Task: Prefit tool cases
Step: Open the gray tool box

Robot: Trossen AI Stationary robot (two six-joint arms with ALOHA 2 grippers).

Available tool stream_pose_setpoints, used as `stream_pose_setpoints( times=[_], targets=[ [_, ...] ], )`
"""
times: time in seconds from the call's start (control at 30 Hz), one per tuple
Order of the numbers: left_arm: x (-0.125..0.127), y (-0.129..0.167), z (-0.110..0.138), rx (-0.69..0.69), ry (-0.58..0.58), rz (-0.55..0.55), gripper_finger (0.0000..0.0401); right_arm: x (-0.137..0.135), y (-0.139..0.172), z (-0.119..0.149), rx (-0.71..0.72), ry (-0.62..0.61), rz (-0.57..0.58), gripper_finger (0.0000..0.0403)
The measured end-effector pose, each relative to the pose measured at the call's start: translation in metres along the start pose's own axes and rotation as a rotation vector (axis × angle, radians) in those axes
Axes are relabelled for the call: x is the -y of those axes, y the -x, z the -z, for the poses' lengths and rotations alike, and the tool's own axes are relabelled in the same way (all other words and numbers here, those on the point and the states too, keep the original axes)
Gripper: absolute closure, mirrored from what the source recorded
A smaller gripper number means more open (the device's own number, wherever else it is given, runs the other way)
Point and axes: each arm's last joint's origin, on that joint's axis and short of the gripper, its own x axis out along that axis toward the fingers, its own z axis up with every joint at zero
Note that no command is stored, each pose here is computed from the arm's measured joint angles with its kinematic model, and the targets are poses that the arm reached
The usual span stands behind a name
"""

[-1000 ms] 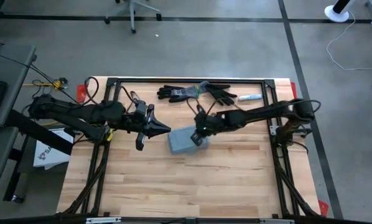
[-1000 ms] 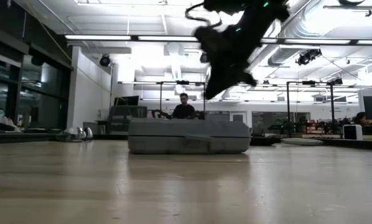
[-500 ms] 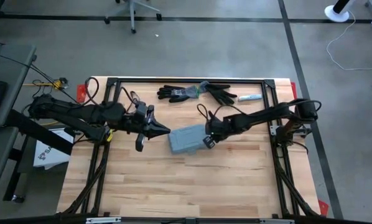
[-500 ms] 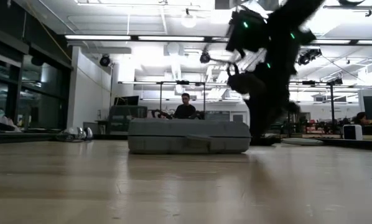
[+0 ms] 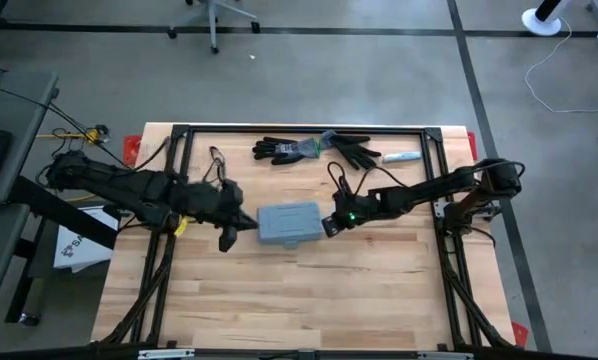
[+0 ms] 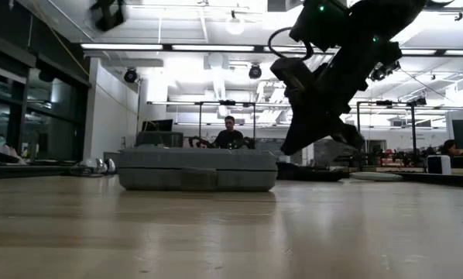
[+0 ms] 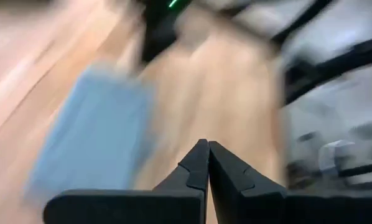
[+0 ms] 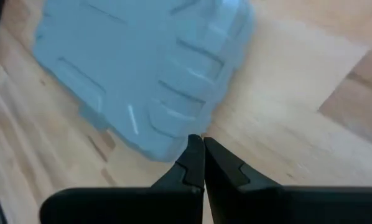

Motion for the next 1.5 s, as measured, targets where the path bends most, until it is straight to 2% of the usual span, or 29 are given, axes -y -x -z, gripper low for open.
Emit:
stream_pose_setpoints(
  times=[0.1,0.2,0.43,0.67,0.8,1.03,1.23,1.5],
  targets=[
    [-0.017,-0.009,0.027,-0.149,0.053,-0.142,0.0401,0.001,0.0,0.001,-0.009,0.005,0.014,0.0403],
    [-0.031,-0.026,0.053,-0.22,0.122,-0.154,0.0401,0.002,-0.001,0.001,-0.015,0.007,0.014,0.0403],
    [-0.059,-0.066,0.098,-0.185,0.301,-0.16,0.0401,0.003,-0.001,-0.001,-0.022,0.009,0.012,0.0403],
    [-0.077,-0.092,0.124,-0.22,0.345,-0.185,0.0401,0.008,-0.005,-0.006,-0.03,-0.005,0.016,0.0403],
    [-0.081,-0.105,0.127,-0.221,0.376,-0.182,0.0401,0.009,-0.005,-0.008,-0.038,-0.012,0.01,0.0403],
    [-0.082,-0.116,0.122,-0.14,0.406,-0.17,0.0401,0.008,-0.009,-0.003,-0.093,-0.01,-0.014,0.0403],
    [-0.079,-0.119,0.117,-0.085,0.423,-0.132,0.0401,0.006,-0.015,-0.001,-0.109,-0.015,-0.047,0.0403],
    [-0.076,-0.119,0.113,-0.084,0.433,-0.116,0.0401,0.004,-0.016,-0.002,-0.099,-0.026,-0.072,0.0403]
  ],
)
